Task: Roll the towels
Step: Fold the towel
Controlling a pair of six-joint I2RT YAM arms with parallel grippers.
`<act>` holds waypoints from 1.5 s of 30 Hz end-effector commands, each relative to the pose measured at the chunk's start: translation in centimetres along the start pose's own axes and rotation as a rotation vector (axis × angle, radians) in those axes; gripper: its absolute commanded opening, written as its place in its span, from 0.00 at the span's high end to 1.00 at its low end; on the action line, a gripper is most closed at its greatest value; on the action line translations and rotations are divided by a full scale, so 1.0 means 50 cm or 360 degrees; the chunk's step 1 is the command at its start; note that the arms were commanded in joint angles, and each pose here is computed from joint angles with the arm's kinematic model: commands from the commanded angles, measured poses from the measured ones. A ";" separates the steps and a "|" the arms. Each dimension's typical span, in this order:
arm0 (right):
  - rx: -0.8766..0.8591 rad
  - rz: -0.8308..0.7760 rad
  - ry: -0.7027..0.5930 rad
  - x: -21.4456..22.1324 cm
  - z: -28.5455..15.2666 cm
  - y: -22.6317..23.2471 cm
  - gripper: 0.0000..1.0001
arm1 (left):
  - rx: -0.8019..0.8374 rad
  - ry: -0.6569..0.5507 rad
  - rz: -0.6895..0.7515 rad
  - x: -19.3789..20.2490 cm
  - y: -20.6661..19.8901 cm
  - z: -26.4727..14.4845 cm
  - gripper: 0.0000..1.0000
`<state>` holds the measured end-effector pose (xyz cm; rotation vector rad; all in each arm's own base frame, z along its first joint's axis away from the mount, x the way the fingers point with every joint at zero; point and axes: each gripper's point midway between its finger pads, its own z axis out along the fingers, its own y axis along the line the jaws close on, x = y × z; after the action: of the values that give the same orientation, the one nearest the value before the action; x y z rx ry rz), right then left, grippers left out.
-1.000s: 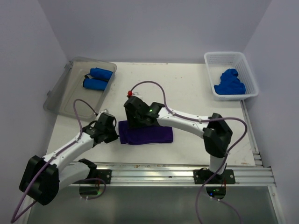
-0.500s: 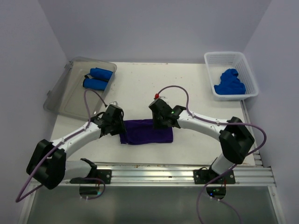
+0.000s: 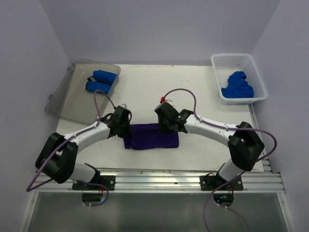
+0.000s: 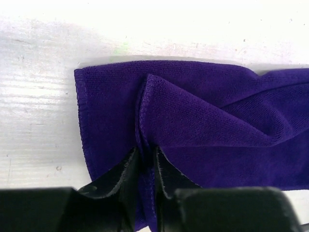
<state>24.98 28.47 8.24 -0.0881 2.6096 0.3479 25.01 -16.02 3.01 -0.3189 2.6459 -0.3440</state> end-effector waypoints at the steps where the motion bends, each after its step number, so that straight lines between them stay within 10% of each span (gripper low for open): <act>1: -0.0014 0.0043 -0.0077 -0.018 -0.020 0.000 0.69 | 0.0086 -0.0079 0.0036 -0.039 -0.038 -0.003 0.81; 4: -0.0009 0.0048 -0.0087 -0.019 -0.022 -0.004 0.69 | 0.0078 -0.0113 0.0026 -0.051 -0.039 -0.021 1.00; 15: 0.0045 0.0032 -0.0072 -0.021 -0.010 -0.015 0.69 | 0.0046 -0.0250 -0.0038 -0.077 -0.022 -0.098 1.00; 45: 0.0220 0.0077 0.0005 -0.059 0.114 -0.088 0.71 | -0.0193 -0.0177 -0.0066 -0.067 0.095 -0.001 1.00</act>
<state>30.78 26.69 2.34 0.0011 2.6712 0.1780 25.65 -11.45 2.11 -0.4306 2.6144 -0.2099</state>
